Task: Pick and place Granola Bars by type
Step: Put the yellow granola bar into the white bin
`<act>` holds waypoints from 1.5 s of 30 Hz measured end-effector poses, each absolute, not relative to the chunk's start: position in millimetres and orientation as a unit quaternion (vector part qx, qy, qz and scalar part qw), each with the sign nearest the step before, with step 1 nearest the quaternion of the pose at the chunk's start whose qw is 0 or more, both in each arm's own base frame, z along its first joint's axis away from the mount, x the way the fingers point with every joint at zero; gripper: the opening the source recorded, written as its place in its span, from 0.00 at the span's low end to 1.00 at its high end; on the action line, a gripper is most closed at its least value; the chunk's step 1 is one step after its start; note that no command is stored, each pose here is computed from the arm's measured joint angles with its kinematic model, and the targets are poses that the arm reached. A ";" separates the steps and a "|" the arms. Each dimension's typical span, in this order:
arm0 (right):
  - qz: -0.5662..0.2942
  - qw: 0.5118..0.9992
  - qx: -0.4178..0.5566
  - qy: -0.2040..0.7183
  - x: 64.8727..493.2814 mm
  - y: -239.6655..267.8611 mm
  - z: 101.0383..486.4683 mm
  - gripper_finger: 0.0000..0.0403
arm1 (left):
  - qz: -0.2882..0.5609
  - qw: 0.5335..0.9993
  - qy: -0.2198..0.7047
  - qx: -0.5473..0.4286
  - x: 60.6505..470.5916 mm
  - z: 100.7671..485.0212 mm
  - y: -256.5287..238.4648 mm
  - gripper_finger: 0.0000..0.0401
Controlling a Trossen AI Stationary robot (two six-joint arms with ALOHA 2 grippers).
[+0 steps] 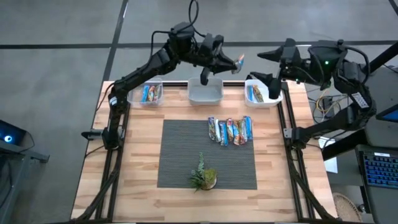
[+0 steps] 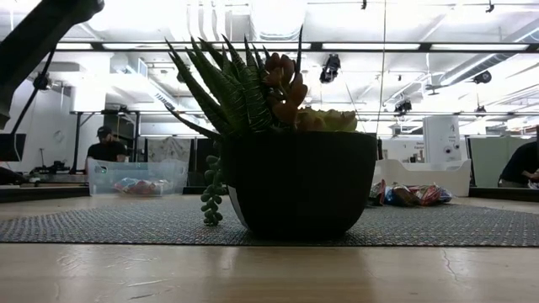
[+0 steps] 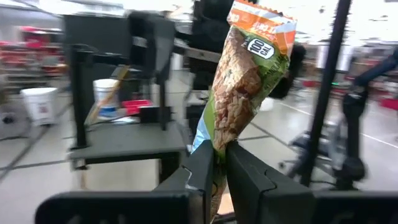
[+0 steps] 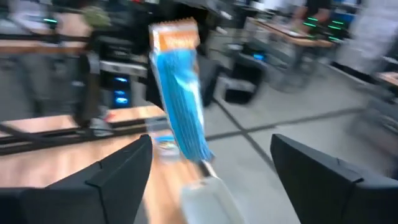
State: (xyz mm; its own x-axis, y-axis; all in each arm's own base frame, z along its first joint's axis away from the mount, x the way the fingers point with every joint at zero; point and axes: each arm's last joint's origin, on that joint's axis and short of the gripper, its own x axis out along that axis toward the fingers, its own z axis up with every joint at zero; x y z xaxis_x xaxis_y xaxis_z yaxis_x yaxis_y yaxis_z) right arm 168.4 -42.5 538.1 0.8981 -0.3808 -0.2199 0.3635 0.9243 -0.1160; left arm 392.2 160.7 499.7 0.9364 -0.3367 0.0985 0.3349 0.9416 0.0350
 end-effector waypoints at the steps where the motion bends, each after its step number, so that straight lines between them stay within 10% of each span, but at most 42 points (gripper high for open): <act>1: -0.173 0.977 -0.036 0.117 171.0 -41.9 540.1 0.81 | -0.179 0.982 -0.052 0.010 392.0 499.9 160.2 0.06; 45: 0.028 0.996 -0.048 0.071 238.1 -44.7 554.3 0.81 | -0.343 0.938 -0.045 -0.022 387.3 505.2 150.4 0.06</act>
